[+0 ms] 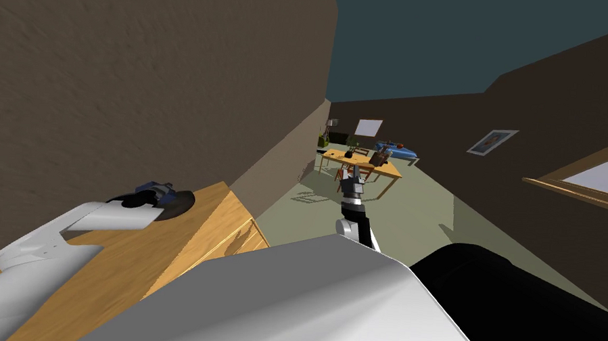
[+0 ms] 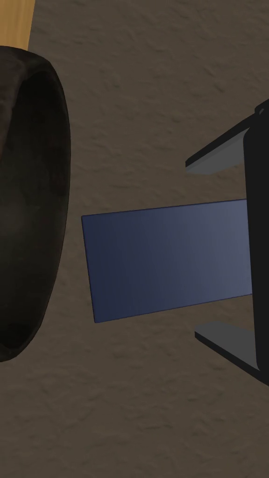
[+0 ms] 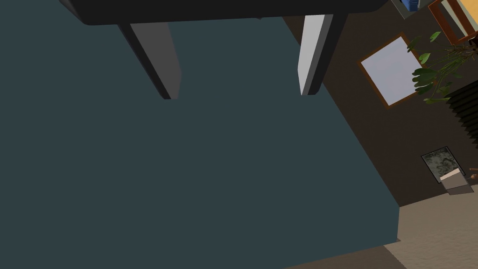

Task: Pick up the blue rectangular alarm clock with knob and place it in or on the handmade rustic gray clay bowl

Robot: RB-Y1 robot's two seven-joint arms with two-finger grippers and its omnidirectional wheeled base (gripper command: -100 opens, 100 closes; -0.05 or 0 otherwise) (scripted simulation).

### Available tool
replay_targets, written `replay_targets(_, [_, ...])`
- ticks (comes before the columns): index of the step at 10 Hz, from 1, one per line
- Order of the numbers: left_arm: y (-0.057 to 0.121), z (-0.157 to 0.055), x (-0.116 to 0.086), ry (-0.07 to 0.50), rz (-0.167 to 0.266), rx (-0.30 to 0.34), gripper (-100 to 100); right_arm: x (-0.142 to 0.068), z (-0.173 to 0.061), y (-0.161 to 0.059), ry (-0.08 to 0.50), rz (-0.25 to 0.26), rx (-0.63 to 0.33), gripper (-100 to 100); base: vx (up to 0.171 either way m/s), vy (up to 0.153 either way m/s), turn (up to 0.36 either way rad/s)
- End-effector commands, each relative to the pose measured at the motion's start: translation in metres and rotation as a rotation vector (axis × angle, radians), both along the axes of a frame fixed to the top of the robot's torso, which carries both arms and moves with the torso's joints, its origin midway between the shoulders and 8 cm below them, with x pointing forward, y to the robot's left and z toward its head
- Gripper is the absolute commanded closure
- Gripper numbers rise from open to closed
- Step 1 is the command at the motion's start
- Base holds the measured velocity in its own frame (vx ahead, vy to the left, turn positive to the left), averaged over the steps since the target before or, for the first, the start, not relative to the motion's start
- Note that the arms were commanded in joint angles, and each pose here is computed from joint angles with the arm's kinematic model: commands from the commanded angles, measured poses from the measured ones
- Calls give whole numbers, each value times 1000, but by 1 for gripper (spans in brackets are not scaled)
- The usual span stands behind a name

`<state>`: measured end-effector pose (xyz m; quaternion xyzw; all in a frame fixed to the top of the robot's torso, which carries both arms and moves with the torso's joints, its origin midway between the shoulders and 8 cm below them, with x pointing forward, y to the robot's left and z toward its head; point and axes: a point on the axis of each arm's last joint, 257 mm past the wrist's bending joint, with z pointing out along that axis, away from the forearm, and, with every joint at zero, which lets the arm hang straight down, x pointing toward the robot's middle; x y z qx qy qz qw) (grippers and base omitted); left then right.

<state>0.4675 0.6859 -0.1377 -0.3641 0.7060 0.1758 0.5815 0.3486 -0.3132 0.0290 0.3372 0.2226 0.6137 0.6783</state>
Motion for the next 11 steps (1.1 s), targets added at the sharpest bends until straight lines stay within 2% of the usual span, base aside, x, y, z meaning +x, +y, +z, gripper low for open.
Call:
replay_targets(1, [0, 0, 0, 0, 0, 0, -100, 0, 0, 0, 0, 0, 0, 0, 0, 0, 0])
replay_targets(2, [0, 0, 0, 0, 0, 0, 0, 0, 0, 0, 0, 0, 0, 0, 0, 0, 0])
replay_targets(3, [0, 13, 0, -2, 5, 2, -100, 0, 0, 0, 0, 0, 0, 0, -6, 8, -29])
replay_targets(11, [-7, 61, 1, 2, 15, 10, -100, 0, 0, 0, 0, 0, 0, 0, -9, 13, -21])
